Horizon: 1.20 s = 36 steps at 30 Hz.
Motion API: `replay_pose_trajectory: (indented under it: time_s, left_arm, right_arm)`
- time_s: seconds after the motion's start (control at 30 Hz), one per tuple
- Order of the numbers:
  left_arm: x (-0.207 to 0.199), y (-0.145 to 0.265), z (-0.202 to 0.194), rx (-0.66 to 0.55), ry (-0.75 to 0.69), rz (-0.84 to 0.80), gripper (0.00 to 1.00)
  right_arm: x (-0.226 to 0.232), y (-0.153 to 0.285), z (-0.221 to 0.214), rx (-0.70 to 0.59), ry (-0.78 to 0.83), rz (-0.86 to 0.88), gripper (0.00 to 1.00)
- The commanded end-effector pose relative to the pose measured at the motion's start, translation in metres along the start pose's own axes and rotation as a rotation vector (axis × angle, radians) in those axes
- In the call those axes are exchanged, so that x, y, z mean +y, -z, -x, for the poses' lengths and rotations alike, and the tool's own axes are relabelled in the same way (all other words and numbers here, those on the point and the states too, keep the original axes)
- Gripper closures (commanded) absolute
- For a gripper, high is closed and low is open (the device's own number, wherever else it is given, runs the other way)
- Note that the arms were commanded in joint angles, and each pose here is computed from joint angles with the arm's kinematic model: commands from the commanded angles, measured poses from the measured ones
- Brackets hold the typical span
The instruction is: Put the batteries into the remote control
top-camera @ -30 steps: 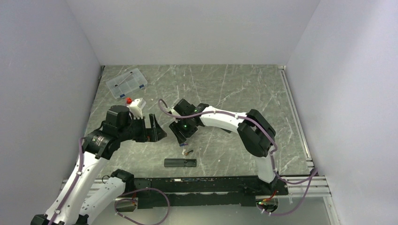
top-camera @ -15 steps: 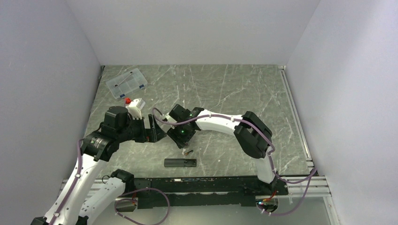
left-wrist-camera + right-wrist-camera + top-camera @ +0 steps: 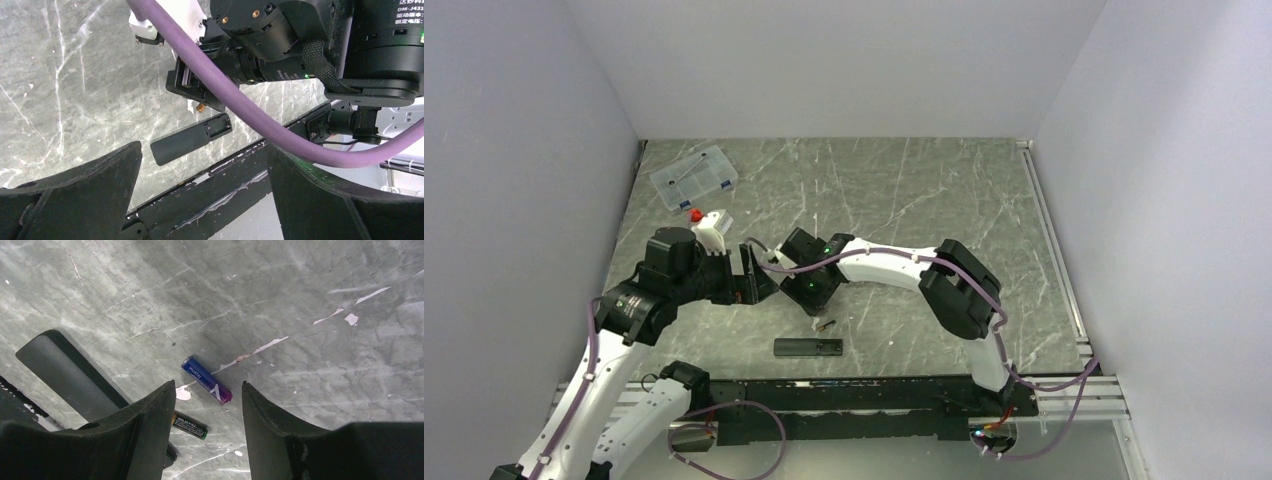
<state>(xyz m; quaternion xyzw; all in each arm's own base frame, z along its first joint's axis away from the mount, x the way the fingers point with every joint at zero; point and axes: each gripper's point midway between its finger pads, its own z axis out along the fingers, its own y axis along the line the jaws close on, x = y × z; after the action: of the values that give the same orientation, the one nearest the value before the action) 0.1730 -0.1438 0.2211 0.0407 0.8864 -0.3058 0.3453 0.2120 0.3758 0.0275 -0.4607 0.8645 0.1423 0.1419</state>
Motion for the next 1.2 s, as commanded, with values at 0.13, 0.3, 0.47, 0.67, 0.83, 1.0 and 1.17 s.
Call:
replay_pose_trajectory:
  time_s: [0.13, 0.3, 0.47, 0.67, 0.83, 1.0, 1.17]
  left_arm:
    - [-0.004, -0.001, 0.007, -0.026, -0.033, -0.023, 0.01]
    - [-0.003, -0.002, 0.007, -0.025, -0.031, -0.022, 0.01]
    - [-0.003, -0.002, 0.007, -0.024, -0.031, -0.019, 0.0]
    - [-0.003, -0.001, 0.008, -0.028, -0.032, -0.019, 0.01]
    - [-0.003, -0.001, 0.008, -0.029, -0.032, -0.02, 0.01]
    - [-0.003, -0.001, 0.008, -0.029, -0.032, -0.02, 0.01]
    - [-0.003, -0.001, 0.007, -0.029, -0.032, -0.021, 0.01]
  right_arm:
    - [0.0, -0.005, 0.001, 0.007, 0.026, -0.016, 0.47]
    - [-0.001, -0.005, -0.002, 0.015, 0.019, -0.033, 0.52]
    - [-0.003, -0.007, -0.005, 0.02, -0.002, -0.055, 0.58]
    - [-0.003, -0.009, -0.007, 0.029, -0.018, -0.071, 0.68]
    - [-0.005, -0.01, -0.013, 0.046, -0.04, -0.087, 0.85]
    - [-0.012, -0.009, -0.021, 0.058, -0.099, -0.136, 0.95]
    - [-0.023, -0.002, -0.023, 0.041, -0.217, -0.195, 1.0]
